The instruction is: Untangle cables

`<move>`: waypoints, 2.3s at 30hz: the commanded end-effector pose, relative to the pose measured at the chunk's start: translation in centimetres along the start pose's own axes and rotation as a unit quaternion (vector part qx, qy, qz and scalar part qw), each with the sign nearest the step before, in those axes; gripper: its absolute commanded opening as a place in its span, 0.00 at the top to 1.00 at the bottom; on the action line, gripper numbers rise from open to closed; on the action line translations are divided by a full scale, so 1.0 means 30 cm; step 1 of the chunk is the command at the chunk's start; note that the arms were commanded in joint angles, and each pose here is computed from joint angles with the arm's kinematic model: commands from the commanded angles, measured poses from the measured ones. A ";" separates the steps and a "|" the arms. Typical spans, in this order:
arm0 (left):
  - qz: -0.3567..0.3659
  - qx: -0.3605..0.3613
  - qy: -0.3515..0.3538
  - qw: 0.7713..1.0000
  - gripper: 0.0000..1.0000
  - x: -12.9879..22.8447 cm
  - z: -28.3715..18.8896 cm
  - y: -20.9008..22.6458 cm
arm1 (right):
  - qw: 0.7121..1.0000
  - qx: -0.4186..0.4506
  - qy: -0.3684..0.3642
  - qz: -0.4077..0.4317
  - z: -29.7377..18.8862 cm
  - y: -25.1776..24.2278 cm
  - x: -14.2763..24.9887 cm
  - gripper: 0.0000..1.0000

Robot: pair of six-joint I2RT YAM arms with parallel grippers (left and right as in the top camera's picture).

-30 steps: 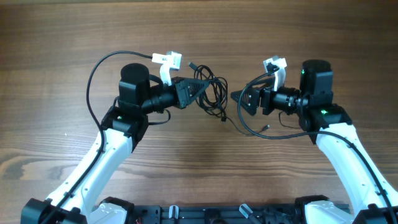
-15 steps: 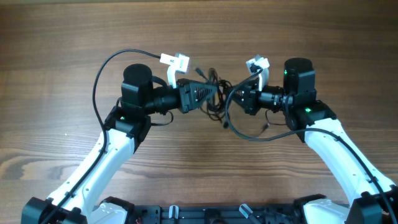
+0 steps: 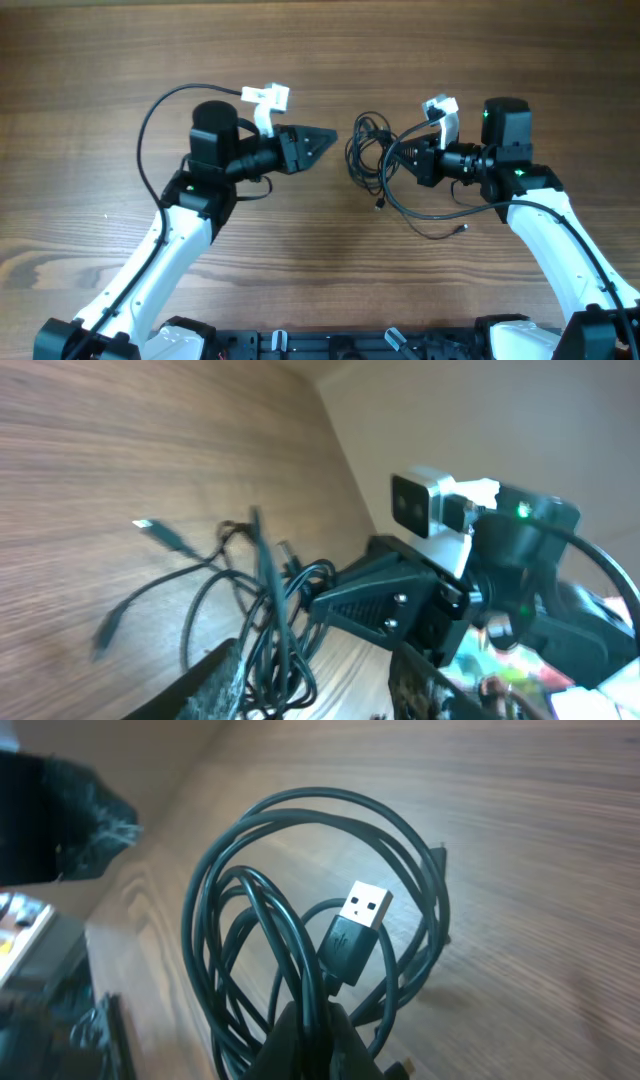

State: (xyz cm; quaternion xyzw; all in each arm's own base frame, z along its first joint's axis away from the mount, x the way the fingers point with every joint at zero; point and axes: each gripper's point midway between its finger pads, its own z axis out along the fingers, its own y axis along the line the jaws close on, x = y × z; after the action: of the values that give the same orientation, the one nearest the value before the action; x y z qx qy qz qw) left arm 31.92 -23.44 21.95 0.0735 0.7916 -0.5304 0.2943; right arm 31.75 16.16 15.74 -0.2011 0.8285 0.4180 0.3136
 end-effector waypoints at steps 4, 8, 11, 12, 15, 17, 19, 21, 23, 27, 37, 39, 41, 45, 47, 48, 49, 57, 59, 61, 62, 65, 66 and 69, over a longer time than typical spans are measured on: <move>0.064 -0.009 0.016 0.998 0.52 0.051 0.073 -0.018 | 0.991 -0.107 0.025 -0.076 0.026 0.143 0.062 0.96; 0.036 -0.026 0.035 0.998 0.58 0.083 0.108 0.054 | 0.989 -0.116 0.035 -0.085 0.039 0.166 0.079 0.95; 0.008 -0.040 0.051 0.998 0.65 0.113 0.132 0.109 | 0.988 -0.126 0.038 -0.087 0.044 0.183 0.086 0.96; 0.002 -0.044 0.056 0.997 0.70 0.123 0.137 0.124 | 0.986 -0.136 0.037 -0.087 0.042 0.196 0.086 0.96; -0.008 -0.054 0.067 0.996 0.79 0.147 0.148 0.158 | 0.984 -0.153 0.034 -0.088 0.037 0.215 0.082 0.95; -0.018 -0.064 0.082 0.994 0.94 0.177 0.153 0.180 | 0.984 -0.153 0.033 -0.085 0.037 0.215 0.081 0.95; -0.007 -0.072 0.104 0.992 0.96 0.217 0.152 0.194 | 0.985 -0.152 0.033 -0.075 0.037 0.214 0.076 0.96; -0.005 -0.088 0.137 0.987 0.96 0.277 0.140 0.215 | 0.988 -0.145 0.029 -0.046 0.038 0.205 0.057 0.95; -0.008 -0.113 0.156 0.981 0.96 0.314 0.120 0.250 | 0.992 -0.121 0.024 -0.017 0.039 0.174 0.039 0.96; -0.023 -0.243 0.154 0.957 0.96 0.340 0.054 0.398 | 0.995 -0.094 -0.001 0.018 0.026 0.127 -0.013 0.96; -0.085 -0.431 0.110 0.891 0.96 0.351 -0.098 0.574 | 0.974 0.094 -0.072 0.194 -0.032 -0.142 -0.084 0.96; -0.105 -0.455 0.099 0.879 0.96 0.351 -0.129 0.596 | 0.958 0.131 -0.081 0.242 -0.044 -0.188 -0.071 0.96; -0.123 -0.442 0.093 0.883 0.94 0.345 -0.122 0.592 | 0.964 0.109 -0.069 0.234 -0.028 -0.154 -0.066 0.96; -0.138 -0.217 0.107 0.961 0.18 0.278 0.054 0.383 | 0.974 0.099 -0.035 0.199 0.012 -0.109 -0.025 0.91; -0.099 -0.095 0.100 0.986 0.00 0.208 0.111 0.242 | 0.980 0.094 -0.027 0.174 0.021 -0.095 -0.020 0.91; -0.093 -0.086 0.086 0.988 0.00 0.183 0.119 0.230 | 0.982 0.089 -0.024 0.166 0.024 -0.088 -0.018 0.91; -0.112 -0.094 0.072 0.987 0.00 0.166 0.121 0.236 | 0.985 0.079 -0.021 0.153 0.026 -0.075 -0.016 0.91; -0.321 -0.147 0.022 0.935 0.02 0.187 0.179 0.277 | 0.994 0.005 -0.005 0.110 0.034 0.012 -0.012 0.91; -0.346 -0.148 0.017 0.926 0.14 0.200 0.209 0.285 | 0.994 -0.004 -0.003 0.110 0.035 0.023 -0.010 0.92; -0.381 -0.159 0.021 0.911 0.35 0.232 0.229 0.313 | 0.994 -0.018 -0.001 0.110 0.035 0.039 -0.009 0.92; -0.392 -0.166 0.023 0.905 0.45 0.248 0.235 0.334 | 0.994 -0.025 0.000 0.110 0.035 0.047 -0.009 0.92; -0.399 -0.195 0.014 0.896 0.76 0.269 0.241 0.399 | 0.993 -0.040 0.002 0.110 0.033 0.064 -0.009 0.92; -0.389 -0.199 0.011 0.899 0.96 0.266 0.240 0.408 | 0.993 -0.036 0.002 0.110 0.034 0.059 -0.009 0.93; -0.347 -0.191 0.016 0.918 0.96 0.239 0.220 0.414 | 0.993 0.016 0.001 0.121 0.034 0.000 0.002 0.96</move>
State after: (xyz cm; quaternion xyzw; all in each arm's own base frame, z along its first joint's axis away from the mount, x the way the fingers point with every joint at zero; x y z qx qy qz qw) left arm 33.16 -26.36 6.54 -0.2778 0.8498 -0.4438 0.0605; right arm 31.72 17.37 15.88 -0.0980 0.8440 0.4598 0.2582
